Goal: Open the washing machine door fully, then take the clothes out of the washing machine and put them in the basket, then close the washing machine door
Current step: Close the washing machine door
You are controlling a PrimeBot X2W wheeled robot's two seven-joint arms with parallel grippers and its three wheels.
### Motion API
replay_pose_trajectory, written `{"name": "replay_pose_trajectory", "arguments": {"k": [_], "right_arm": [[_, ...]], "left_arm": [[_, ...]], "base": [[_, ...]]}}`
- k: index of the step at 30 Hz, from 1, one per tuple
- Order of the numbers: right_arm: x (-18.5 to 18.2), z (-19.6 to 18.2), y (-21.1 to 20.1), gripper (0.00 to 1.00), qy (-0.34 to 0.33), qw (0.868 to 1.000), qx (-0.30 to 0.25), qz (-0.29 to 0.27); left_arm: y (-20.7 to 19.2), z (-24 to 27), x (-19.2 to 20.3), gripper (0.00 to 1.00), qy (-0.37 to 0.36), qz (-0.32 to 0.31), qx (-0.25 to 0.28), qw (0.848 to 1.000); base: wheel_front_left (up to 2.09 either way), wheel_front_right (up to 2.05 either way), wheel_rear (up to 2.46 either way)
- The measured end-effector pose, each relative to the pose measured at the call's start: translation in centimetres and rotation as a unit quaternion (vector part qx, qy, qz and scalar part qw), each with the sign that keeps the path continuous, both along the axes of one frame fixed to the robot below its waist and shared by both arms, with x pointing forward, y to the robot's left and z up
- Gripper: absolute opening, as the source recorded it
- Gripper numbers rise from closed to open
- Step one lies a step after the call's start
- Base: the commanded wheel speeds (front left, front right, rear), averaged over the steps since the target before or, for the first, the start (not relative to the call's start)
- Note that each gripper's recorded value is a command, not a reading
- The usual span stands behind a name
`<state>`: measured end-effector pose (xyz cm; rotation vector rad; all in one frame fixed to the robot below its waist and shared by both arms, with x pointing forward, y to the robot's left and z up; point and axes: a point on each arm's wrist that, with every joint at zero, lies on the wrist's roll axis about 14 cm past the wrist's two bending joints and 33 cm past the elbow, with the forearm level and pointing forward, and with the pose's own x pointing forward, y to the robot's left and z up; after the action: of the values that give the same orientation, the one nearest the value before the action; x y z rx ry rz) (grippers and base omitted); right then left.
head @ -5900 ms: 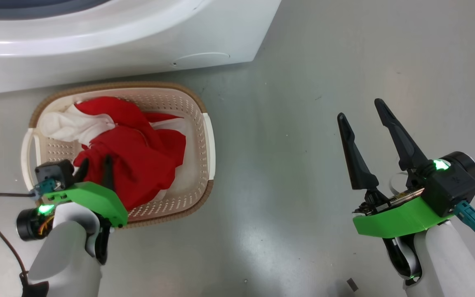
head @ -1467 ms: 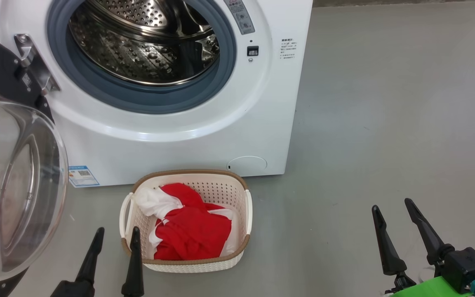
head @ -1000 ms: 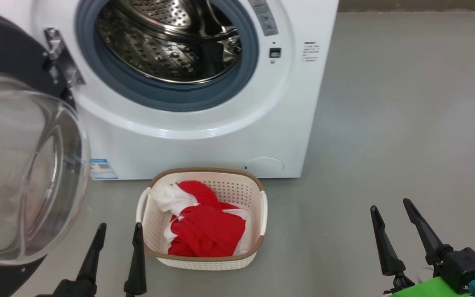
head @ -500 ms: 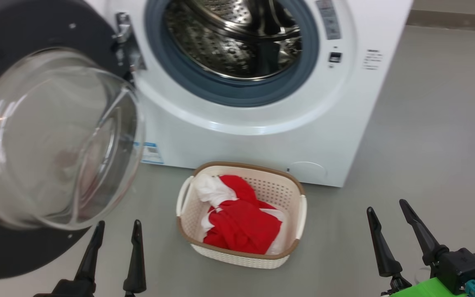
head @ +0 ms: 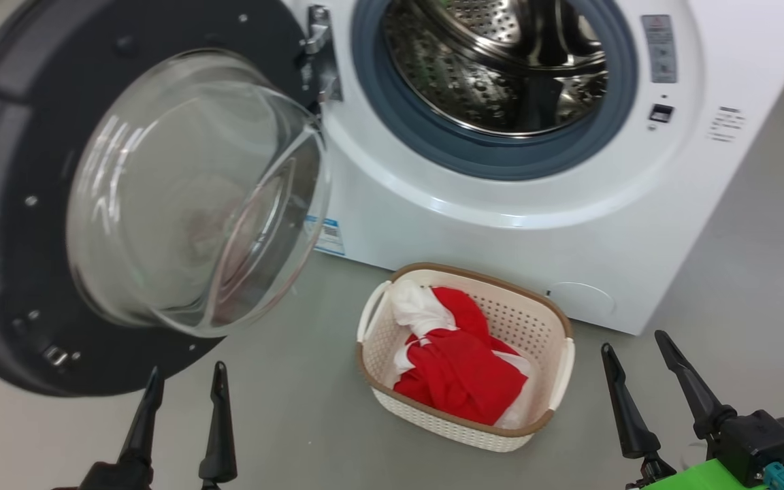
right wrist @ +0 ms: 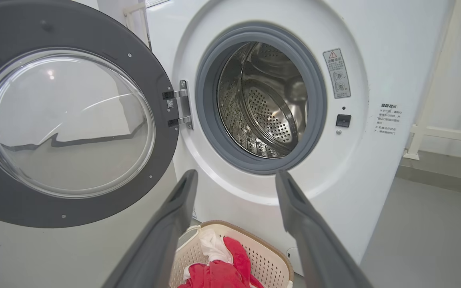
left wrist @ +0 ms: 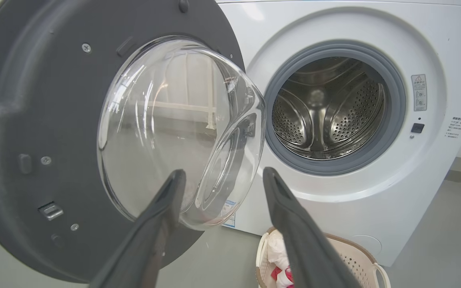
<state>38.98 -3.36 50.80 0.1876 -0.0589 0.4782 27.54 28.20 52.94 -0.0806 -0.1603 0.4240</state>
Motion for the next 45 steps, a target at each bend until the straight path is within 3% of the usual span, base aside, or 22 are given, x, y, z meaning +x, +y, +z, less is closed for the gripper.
{"name": "replay_pose_trajectory", "arguments": {"k": [10,11,12,13,14,16,22,27,31,45], "right_arm": [[0.2,-0.6,2.4,1.0,0.006,0.999,-0.003,0.035],[0.2,-0.7,2.5,1.0,0.008,0.999,-0.003,0.036],[0.3,-0.8,2.5,1.0,0.009,0.999,-0.003,0.037],[0.3,-0.8,2.5,1.0,0.009,0.999,-0.003,0.037],[0.3,-0.9,2.5,1.0,0.01,0.999,-0.003,0.037],[0.3,-1.1,2.5,1.0,0.013,0.999,-0.003,0.037],[0.5,-1.6,2.3,1.0,0.02,0.999,-0.004,0.033],[0.6,-1.7,2.2,1.0,0.019,0.999,-0.007,0.031],[0.7,-1.6,2.0,1.0,0.019,0.999,-0.007,0.028],[0.6,-1.3,1.2,1.0,0.014,1.0,-0.008,0.016]], "left_arm": [[1.8,-0.2,-2.0,0.97,0.007,0.044,0.002,0.999],[1.9,-0.2,-2.0,0.9,0.008,0.045,0.003,0.999],[1.9,-0.2,-2.0,0.76,0.009,0.046,0.003,0.999],[1.9,-0.2,-2.0,0.76,0.009,0.046,0.003,0.999],[1.9,-0.3,-2.0,0.42,0.01,0.048,0.003,0.999],[2.0,-0.3,-2.0,0.0,0.011,0.05,0.003,0.999],[2.9,2.0,-1.8,0.0,-0.019,0.067,0.02,0.997],[4.2,6.2,-1.9,0.0,-0.054,0.09,0.096,0.99],[5.5,8.7,-2.4,0.0,-0.087,0.113,0.112,0.983],[13.1,14.6,-3.1,0.0,-0.23,0.164,0.032,0.959]], "base": [[0.0,0.0,0.0],[0.0,0.0,0.0],[0.0,0.0,0.0],[0.0,0.0,0.0],[0.0,0.0,0.0],[0.0,0.0,0.0],[0.0,0.0,0.0],[0.0,0.0,0.0],[0.0,0.0,0.0],[0.0,0.0,0.0]]}}
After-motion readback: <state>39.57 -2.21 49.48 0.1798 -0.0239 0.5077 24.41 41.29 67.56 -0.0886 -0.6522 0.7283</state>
